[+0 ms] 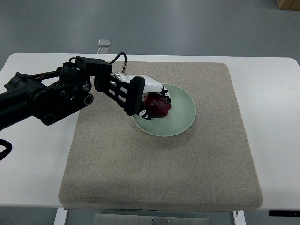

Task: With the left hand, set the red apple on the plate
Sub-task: 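Lower the apple onto the plate and open the left hand fingers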

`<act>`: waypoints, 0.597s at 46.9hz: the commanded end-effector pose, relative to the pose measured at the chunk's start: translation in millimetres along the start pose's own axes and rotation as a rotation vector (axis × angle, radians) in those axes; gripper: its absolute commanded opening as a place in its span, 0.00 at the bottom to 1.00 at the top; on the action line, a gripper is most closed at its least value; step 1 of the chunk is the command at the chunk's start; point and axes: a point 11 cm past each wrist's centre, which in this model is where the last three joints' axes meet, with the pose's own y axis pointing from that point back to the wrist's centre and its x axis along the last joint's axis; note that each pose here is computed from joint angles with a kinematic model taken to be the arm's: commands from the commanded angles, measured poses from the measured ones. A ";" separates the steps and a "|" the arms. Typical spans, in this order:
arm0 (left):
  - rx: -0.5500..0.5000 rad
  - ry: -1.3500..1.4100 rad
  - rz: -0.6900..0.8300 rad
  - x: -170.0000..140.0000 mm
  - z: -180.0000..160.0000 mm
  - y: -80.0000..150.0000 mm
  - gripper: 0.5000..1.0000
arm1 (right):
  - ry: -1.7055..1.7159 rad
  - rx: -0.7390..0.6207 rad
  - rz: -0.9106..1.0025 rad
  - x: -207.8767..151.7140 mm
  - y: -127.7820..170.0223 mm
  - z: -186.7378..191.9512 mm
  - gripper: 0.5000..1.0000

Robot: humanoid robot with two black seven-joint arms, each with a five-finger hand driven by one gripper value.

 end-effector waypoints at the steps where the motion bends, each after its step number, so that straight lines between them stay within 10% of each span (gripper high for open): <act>1: -0.002 0.005 -0.001 -1.1 -0.1 0.0 0.20 | 0.000 0.000 0.000 0.0 0.0 0.0 0.93; 28: -0.007 0.010 0.001 0.1 1.2 -0.4 0.55 | 0.001 0.000 0.000 0.0 0.0 0.0 0.93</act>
